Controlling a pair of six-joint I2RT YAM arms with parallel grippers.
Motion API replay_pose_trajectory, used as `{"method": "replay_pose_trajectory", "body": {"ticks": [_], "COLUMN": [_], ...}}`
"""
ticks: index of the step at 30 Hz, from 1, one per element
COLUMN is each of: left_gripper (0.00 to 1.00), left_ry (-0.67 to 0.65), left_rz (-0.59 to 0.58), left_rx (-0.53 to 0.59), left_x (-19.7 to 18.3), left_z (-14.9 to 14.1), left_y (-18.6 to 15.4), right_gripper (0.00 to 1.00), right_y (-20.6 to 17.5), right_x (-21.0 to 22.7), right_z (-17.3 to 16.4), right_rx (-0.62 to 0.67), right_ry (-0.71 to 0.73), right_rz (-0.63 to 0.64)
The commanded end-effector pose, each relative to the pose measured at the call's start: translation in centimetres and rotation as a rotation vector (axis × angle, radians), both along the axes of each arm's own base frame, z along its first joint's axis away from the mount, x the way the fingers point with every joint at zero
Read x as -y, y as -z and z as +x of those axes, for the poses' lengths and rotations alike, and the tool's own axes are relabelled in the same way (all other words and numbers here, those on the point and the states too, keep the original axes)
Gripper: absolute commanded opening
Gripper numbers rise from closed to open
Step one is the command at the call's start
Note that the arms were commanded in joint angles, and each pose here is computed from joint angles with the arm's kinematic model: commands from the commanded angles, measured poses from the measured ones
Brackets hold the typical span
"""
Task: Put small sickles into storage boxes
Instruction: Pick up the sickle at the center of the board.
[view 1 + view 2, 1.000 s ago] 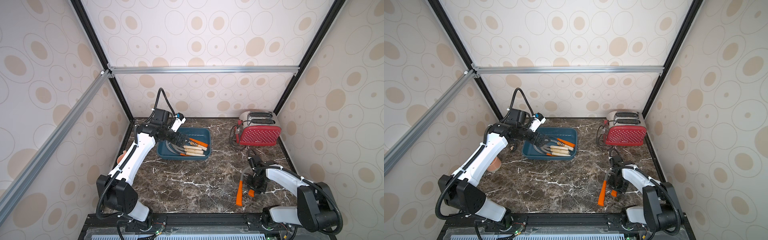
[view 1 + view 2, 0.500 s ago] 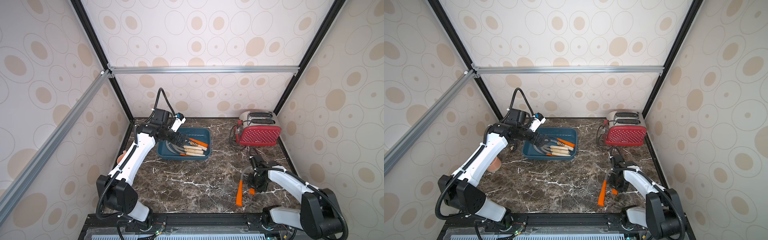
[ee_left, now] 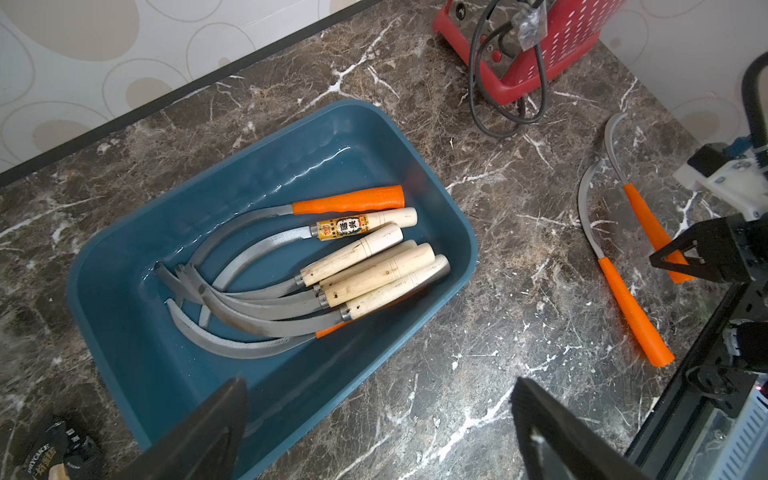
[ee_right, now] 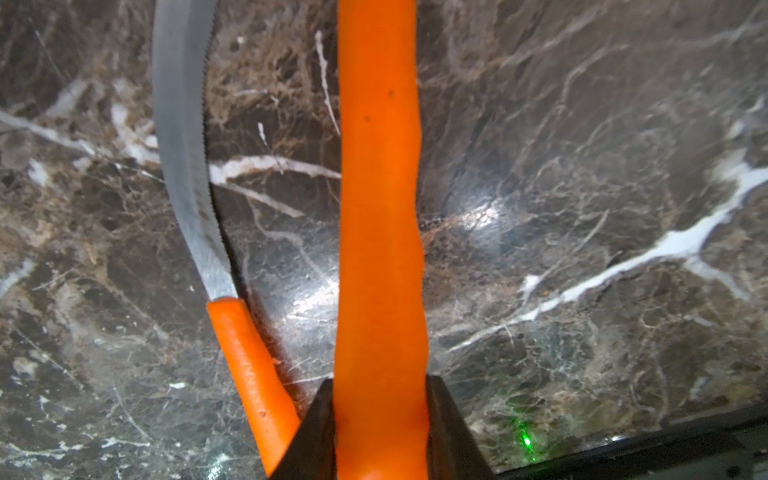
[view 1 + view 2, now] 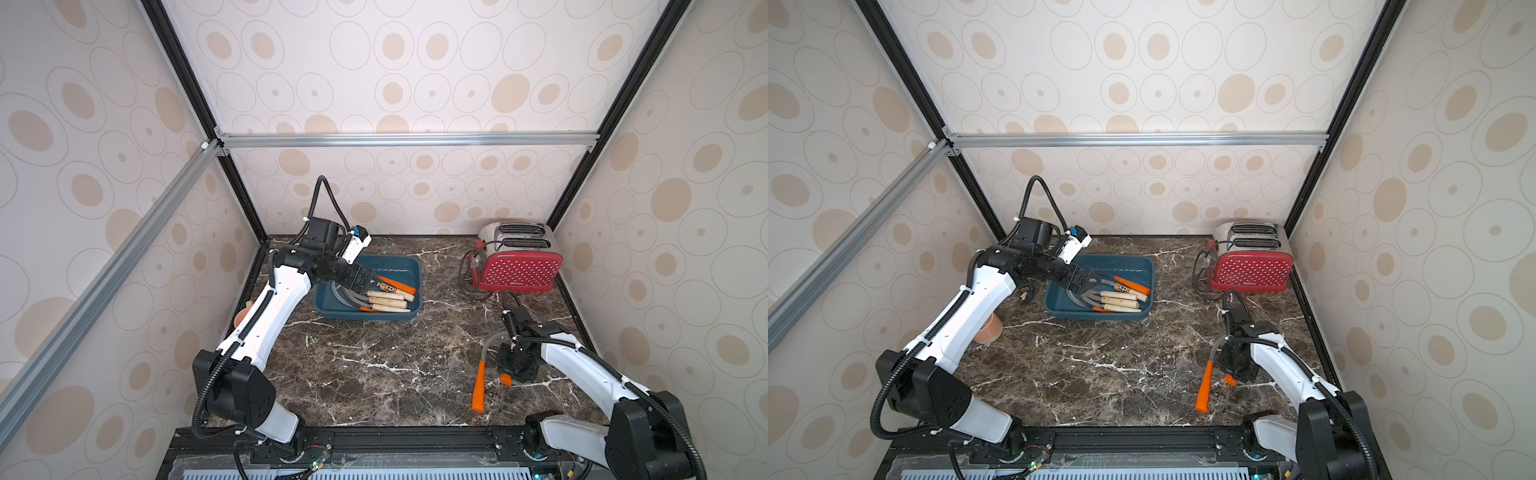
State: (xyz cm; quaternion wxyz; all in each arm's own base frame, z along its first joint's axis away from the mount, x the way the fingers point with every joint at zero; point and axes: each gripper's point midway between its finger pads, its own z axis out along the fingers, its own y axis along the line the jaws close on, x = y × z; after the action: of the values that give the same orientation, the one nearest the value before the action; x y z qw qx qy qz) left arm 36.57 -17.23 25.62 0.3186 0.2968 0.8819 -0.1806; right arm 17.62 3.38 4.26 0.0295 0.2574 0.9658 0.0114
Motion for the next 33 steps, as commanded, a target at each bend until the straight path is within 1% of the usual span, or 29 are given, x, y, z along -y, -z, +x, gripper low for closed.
{"method": "replay_pose_trajectory", "body": {"ticks": [1,8,13,18,33], "left_gripper": [0.99,0.99,0.99,0.99,0.99], "left_ry": [0.005,0.005,0.003,0.004,0.006], "left_rz": [-0.017,-0.019,-0.017,-0.018,-0.025], "left_rx": [0.057,0.053,0.053,0.053,0.055], "left_x": [0.0,0.1,0.0,0.0,0.2], "left_z": [-0.4,-0.4,-0.3,-0.4,-0.3], "left_y": [-2.4,-2.3,-2.2,-2.2,-2.3], "right_gripper": [0.13,0.11,0.10,0.10,0.10], "right_y": [-0.6,-0.6,-0.8,-1.0,-0.9], "right_x": [0.5,0.4,0.4,0.2,1.2], "right_z": [0.1,0.6,1.1,1.3,-0.2], "right_rx": [0.009,0.021,0.022,0.006,-0.033], "right_ry": [0.004,-0.012,-0.051,-0.114,-0.116], "right_rz": [-0.030,-0.039,-0.093,-0.175,-0.313]}}
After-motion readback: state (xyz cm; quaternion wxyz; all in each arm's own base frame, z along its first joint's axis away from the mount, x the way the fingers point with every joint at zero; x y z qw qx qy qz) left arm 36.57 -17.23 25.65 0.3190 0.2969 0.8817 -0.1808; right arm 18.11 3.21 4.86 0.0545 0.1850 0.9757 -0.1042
